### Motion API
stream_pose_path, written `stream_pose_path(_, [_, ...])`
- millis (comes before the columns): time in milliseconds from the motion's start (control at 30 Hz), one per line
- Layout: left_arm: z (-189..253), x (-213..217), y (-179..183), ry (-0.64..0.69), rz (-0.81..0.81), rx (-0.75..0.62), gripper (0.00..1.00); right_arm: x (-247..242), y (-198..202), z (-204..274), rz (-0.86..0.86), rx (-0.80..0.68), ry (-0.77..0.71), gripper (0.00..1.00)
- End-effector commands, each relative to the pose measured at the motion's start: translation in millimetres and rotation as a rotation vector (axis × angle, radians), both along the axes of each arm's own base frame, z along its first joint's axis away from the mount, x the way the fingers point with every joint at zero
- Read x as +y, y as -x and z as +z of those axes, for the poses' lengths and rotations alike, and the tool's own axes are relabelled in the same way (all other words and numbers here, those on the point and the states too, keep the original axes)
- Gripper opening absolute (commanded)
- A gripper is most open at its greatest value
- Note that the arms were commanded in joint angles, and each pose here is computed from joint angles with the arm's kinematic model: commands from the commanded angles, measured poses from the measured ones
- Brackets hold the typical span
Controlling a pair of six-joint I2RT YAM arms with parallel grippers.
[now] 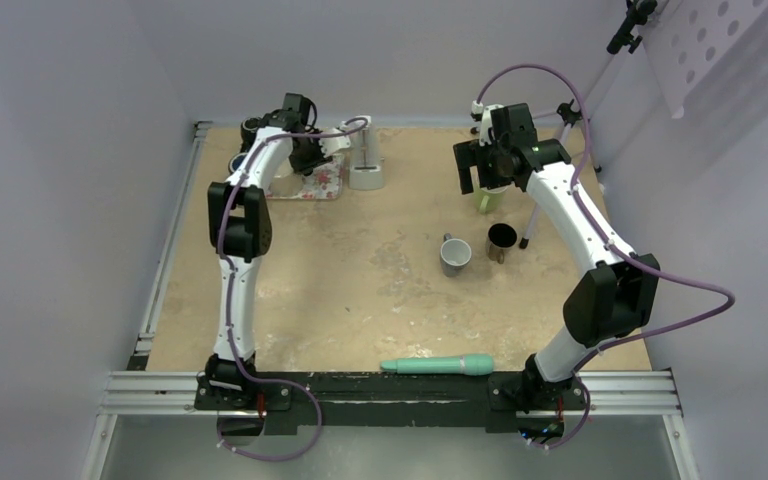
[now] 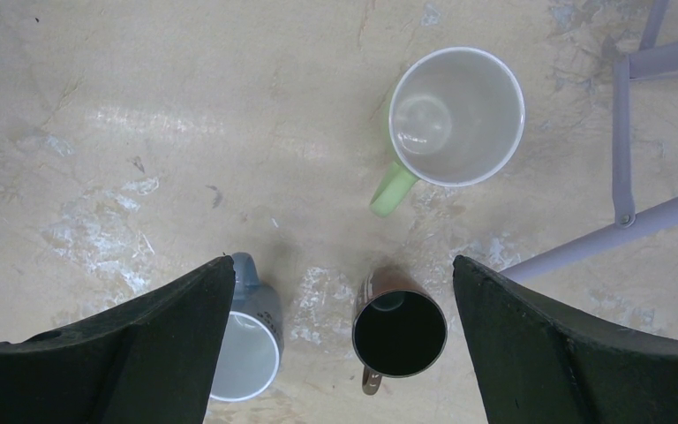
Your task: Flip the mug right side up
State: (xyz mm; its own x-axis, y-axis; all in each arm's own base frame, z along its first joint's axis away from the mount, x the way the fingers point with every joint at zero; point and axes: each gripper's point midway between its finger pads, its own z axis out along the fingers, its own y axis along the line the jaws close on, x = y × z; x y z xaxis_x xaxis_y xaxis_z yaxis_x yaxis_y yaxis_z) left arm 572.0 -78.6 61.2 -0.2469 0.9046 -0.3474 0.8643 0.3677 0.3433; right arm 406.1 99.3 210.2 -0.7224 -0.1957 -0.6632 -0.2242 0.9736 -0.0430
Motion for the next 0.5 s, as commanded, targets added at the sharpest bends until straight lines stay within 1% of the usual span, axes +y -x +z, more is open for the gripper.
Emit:
stream_pose_path(0, [-17,16,16,-0.110,-0.035,0.069,0.25,4,-1,14,0.019,-0.035,-0.012,0.96])
stream_pose_path(33, [-14,15,16,-0.106,-0.035,0.068,0.16,4,-1,14,0.018,-0.034,-0.012,0.96])
stream_pose_path(100, [-7,12,17,-0.087,-0.037,0.064,0.02,4,-1,16,0.018,-0.037,-0.012,0.96])
stream_pose_path(133, [-1,10,16,-0.073,-0.030,0.052,0.00,4,-1,16,0.017,-0.038,-0.011,0.96])
stream_pose_path(267, [35,8,7,-0.001,0.037,-0.014,0.00,2,0,26,0.013,-0.061,-0.011,0.96])
stream_pose_path(300, [45,7,5,0.025,0.067,-0.033,0.00,3,1,29,-0.009,-0.066,-0.031,0.96])
stream_pose_path(400, [78,5,1,0.143,0.200,-0.085,0.00,6,2,40,-0.010,-0.095,-0.059,0.96])
stream_pose_path(467, [104,3,4,0.243,0.275,-0.111,0.00,16,3,51,0.023,-0.129,-0.114,0.96])
